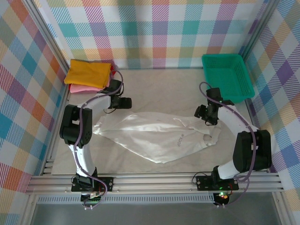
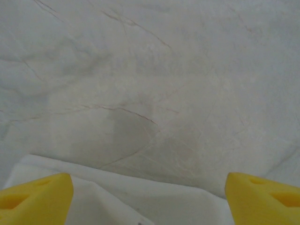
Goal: Fold and stack the t-shirts
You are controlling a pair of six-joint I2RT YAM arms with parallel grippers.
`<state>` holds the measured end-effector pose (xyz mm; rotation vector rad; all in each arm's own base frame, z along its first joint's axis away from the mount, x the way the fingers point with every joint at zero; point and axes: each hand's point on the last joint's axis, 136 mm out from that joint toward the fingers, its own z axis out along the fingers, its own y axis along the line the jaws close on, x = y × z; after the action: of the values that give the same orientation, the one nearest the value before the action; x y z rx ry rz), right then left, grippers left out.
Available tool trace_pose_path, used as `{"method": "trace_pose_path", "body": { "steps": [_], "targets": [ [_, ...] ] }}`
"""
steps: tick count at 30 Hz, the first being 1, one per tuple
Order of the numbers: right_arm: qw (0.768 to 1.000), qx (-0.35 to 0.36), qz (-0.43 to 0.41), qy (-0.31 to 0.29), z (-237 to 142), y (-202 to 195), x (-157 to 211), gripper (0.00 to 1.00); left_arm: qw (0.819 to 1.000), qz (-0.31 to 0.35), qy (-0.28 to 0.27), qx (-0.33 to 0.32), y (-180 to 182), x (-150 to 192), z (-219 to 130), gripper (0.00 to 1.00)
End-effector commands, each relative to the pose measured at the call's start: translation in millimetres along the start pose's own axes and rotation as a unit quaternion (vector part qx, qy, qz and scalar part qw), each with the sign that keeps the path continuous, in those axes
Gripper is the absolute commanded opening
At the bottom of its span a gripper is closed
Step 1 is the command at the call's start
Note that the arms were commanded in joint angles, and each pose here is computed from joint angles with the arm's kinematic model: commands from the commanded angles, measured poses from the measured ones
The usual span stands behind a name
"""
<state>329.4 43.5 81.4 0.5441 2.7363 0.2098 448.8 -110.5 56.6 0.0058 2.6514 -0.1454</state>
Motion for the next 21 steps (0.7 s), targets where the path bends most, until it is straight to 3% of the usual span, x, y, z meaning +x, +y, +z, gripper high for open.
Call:
{"method": "trace_pose_path", "body": {
  "steps": [1,4,8,12,14,18,21],
  "targets": [
    [0.999,-0.004,0.023,0.023,16,-5,6,0.59,0.999,-0.001,0.029,0.019,-2,14,8,0.82],
    [0.999,-0.030,0.023,0.025,26,5,4,0.58,0.999,0.005,0.029,0.027,-4,15,7,0.73],
    [0.998,-0.048,0.026,0.023,35,13,-2,0.53,0.998,0.001,0.029,0.048,-11,18,2,0.39],
    [0.998,-0.049,0.031,0.021,42,15,-5,0.30,0.998,-0.011,0.010,0.053,-11,17,-10,0.00],
    [0.998,-0.049,0.031,0.018,43,14,-5,0.17,0.999,-0.017,-0.009,0.049,-8,12,-21,0.00],
    [0.998,-0.055,0.028,-0.009,30,16,-13,0.02,0.996,-0.036,-0.064,0.046,-5,-3,-52,0.00],
    [0.995,-0.078,0.024,-0.052,6,22,-23,0.00,0.992,-0.056,-0.104,0.048,0,-13,-78,0.00]
  ]
}}
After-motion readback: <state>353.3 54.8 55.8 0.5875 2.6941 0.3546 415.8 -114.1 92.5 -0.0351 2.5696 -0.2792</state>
